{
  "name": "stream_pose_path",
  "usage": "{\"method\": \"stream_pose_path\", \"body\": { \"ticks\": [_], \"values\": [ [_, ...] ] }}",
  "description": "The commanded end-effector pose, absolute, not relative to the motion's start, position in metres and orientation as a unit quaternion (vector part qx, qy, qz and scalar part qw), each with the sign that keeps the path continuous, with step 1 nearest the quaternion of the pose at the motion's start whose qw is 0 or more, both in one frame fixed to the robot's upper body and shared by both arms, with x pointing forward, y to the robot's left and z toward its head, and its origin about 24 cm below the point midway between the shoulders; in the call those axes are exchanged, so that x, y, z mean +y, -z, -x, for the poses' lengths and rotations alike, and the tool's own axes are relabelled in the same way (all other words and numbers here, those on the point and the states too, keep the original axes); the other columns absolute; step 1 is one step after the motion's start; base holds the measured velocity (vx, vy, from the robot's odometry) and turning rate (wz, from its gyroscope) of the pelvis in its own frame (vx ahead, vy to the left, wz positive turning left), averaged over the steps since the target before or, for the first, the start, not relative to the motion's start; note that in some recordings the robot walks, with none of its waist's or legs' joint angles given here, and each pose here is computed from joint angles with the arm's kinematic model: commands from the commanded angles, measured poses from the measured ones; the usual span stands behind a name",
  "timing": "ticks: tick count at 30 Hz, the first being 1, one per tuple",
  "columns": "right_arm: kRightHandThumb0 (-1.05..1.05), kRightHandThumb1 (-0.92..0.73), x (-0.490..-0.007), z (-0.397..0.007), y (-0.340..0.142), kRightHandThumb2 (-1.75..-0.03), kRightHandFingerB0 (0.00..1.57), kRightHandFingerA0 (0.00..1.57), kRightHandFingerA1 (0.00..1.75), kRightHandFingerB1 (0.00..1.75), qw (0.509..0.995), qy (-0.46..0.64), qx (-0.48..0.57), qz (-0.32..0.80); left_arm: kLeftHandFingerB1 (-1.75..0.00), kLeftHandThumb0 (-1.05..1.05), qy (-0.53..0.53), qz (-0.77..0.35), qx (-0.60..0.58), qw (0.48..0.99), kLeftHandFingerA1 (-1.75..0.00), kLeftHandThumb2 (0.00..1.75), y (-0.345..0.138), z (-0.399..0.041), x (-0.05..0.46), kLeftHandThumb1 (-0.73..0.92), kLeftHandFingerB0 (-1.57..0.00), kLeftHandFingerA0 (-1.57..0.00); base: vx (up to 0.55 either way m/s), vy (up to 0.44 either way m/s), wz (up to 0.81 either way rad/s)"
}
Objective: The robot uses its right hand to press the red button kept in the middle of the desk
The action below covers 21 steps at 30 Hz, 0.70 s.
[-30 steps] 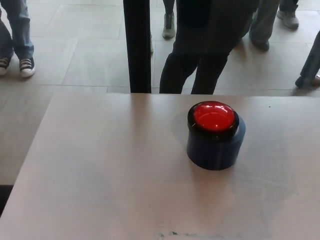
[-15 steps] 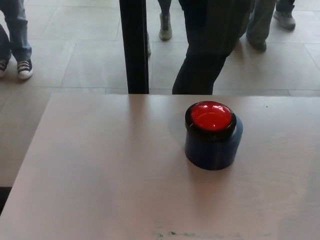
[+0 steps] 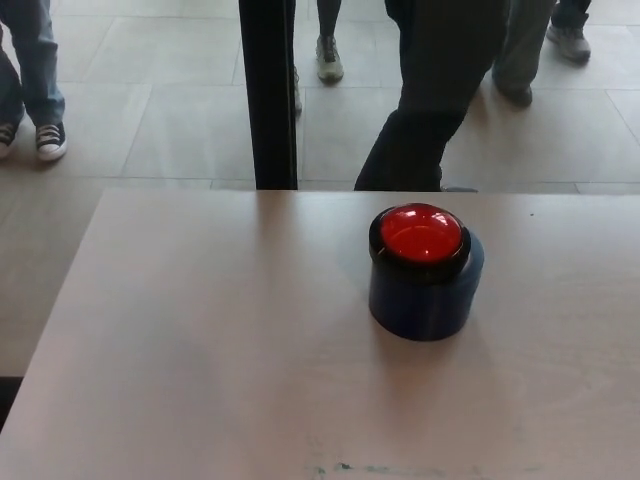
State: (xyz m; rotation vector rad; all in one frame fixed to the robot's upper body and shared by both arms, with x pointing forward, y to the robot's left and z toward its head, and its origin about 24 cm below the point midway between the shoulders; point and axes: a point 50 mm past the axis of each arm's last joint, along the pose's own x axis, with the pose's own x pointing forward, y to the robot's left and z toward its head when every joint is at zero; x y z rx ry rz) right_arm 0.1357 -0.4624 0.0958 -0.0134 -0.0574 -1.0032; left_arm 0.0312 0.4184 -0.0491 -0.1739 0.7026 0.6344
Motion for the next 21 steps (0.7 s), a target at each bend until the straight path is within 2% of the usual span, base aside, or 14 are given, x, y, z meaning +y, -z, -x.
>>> {"method": "stream_pose_path", "body": {
  "ticks": [1,2,8,9,10,12,13,14,15,16,17,18,20,21],
  "values": [
    [-0.76,-0.48,-0.457,-0.076,-0.041,-0.88,0.8,1.28,1.51,1.05,0.816,0.577,-0.014,-0.048,-0.32,-0.7,-0.321,0.07,0.32,0.889,-0.37,0.64,0.038,-0.029,0.43,0.75,-0.28,-0.35,0.0,0.0,0.0],
    [-0.72,-0.61,-0.455,-0.072,-0.035,-0.66,0.8,1.19,1.67,1.12,0.808,0.586,-0.015,-0.059,-0.32,-0.7,-0.322,0.073,0.319,0.889,-0.36,0.64,0.038,-0.03,0.43,0.75,-0.27,-0.34,0.0,0.0,0.0],
    [-0.81,-0.66,-0.445,-0.059,-0.008,-0.64,0.51,0.98,1.75,1.31,0.771,0.632,0.032,-0.071,-0.32,-0.7,-0.325,0.067,0.323,0.887,-0.36,0.64,0.038,-0.027,0.43,0.76,-0.27,-0.34,0.0,0.0,-0.01],
    [-0.82,-0.68,-0.444,-0.059,-0.004,-0.71,0.35,0.76,1.75,1.23,0.76,0.643,0.039,-0.089,-0.32,-0.7,-0.325,0.068,0.324,0.886,-0.36,0.64,0.038,-0.027,0.43,0.76,-0.27,-0.34,0.0,0.0,0.0],
    [-0.82,-0.68,-0.444,-0.058,-0.002,-0.71,0.35,0.76,1.75,1.23,0.756,0.647,0.047,-0.088,-0.32,-0.7,-0.325,0.071,0.324,0.886,-0.36,0.64,0.038,-0.027,0.43,0.76,-0.27,-0.34,0.0,0.0,0.0],
    [-0.79,-0.68,-0.443,-0.057,0.004,-0.71,0.6,0.78,1.74,1.42,0.753,0.65,0.051,-0.089,-0.32,-0.7,-0.33,0.075,0.324,0.884,-0.37,0.63,0.038,-0.026,0.431,0.76,-0.26,-0.34,0.0,0.0,0.0],
    [-0.83,-0.55,-0.442,-0.056,0.006,-1.05,0.91,1.22,1.49,1.26,0.752,0.651,0.057,-0.083,-0.31,-0.69,-0.33,0.073,0.325,0.884,-0.37,0.63,0.038,-0.026,0.431,0.76,-0.26,-0.34,0.0,0.0,0.0],
    [-0.8,-0.7,-0.441,-0.054,0.012,-0.64,0.71,0.98,1.75,1.29,0.744,0.657,0.061,-0.107,-0.31,-0.7,-0.327,0.07,0.326,0.884,-0.36,0.63,0.037,-0.025,0.431,0.76,-0.26,-0.33,0.0,0.0,0.0],
    [-0.8,-0.7,-0.441,-0.054,0.014,-0.64,0.71,0.98,1.75,1.29,0.739,0.66,0.061,-0.118,-0.31,-0.7,-0.326,0.069,0.326,0.885,-0.36,0.63,0.037,-0.025,0.431,0.76,-0.26,-0.33,0.0,0.0,0.0],
    [-0.79,-0.5,-0.439,-0.053,0.014,-1.02,0.67,1.16,1.45,1.13,0.74,0.66,0.061,-0.118,-0.32,-0.7,-0.326,0.071,0.325,0.885,-0.37,0.63,0.037,-0.025,0.431,0.76,-0.26,-0.33,0.0,0.0,0.0],
    [-0.79,-0.5,-0.437,-0.052,0.014,-1.02,0.67,1.16,1.45,1.13,0.74,0.659,0.062,-0.12,-0.32,-0.7,-0.327,0.074,0.324,0.885,-0.37,0.63,0.037,-0.024,0.432,0.76,-0.26,-0.33,0.0,0.0,0.0],
    [-0.76,-0.74,-0.437,-0.054,0.015,-0.68,0.51,0.66,1.75,1.31,0.738,0.66,0.067,-0.122,-0.32,-0.69,-0.329,0.075,0.324,0.884,-0.37,0.63,0.037,-0.022,0.432,0.76,-0.26,-0.34,0.0,0.0,0.0],
    [-0.74,-0.69,-0.437,-0.055,0.017,-0.69,0.56,0.7,1.75,1.24,0.731,0.667,0.066,-0.132,-0.32,-0.7,-0.333,0.077,0.325,0.882,-0.37,0.63,0.037,-0.021,0.432,0.75,-0.27,-0.34,0.0,0.0,0.0],
    [-0.74,-0.54,-0.435,-0.055,0.017,-1.06,0.74,1.1,1.4,1.12,0.733,0.666,0.062,-0.124,-0.32,-0.71,-0.333,0.075,0.326,0.882,-0.37,0.63,0.037,-0.021,0.432,0.75,-0.27,-0.34,0.0,0.0,0.0]
  ]
}}
